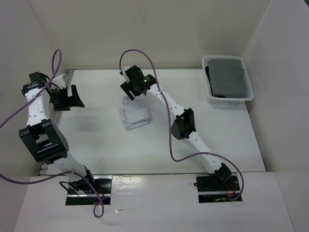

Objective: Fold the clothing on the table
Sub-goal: Fold the skirt

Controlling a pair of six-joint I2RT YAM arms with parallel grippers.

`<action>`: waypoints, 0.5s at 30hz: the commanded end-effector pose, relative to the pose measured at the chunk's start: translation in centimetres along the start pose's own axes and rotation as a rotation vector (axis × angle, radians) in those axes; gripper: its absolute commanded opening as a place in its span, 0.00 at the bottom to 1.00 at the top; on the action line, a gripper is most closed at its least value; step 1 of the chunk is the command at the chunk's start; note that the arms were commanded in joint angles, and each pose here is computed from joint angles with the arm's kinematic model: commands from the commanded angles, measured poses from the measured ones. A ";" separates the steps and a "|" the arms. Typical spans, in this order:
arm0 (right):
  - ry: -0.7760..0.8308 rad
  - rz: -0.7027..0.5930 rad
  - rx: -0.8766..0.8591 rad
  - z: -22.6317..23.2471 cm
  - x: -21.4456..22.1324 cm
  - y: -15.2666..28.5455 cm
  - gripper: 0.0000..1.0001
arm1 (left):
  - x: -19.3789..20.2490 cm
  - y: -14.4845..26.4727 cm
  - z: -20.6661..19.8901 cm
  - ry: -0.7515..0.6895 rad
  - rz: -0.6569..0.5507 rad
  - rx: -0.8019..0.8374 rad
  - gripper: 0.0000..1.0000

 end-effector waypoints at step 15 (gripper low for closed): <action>0.037 -0.077 -0.114 5.5 -1.4 -0.1 0.82 | 0.7 1.3 -0.7 -0.012 -0.021 -0.030 1.00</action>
Point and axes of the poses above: each gripper's point midway between its finger pads, its own y axis back along the fingers, its own z axis along the line the jaws close on, x = y × z, the point moved 4 cm from there along y, back along the fingers
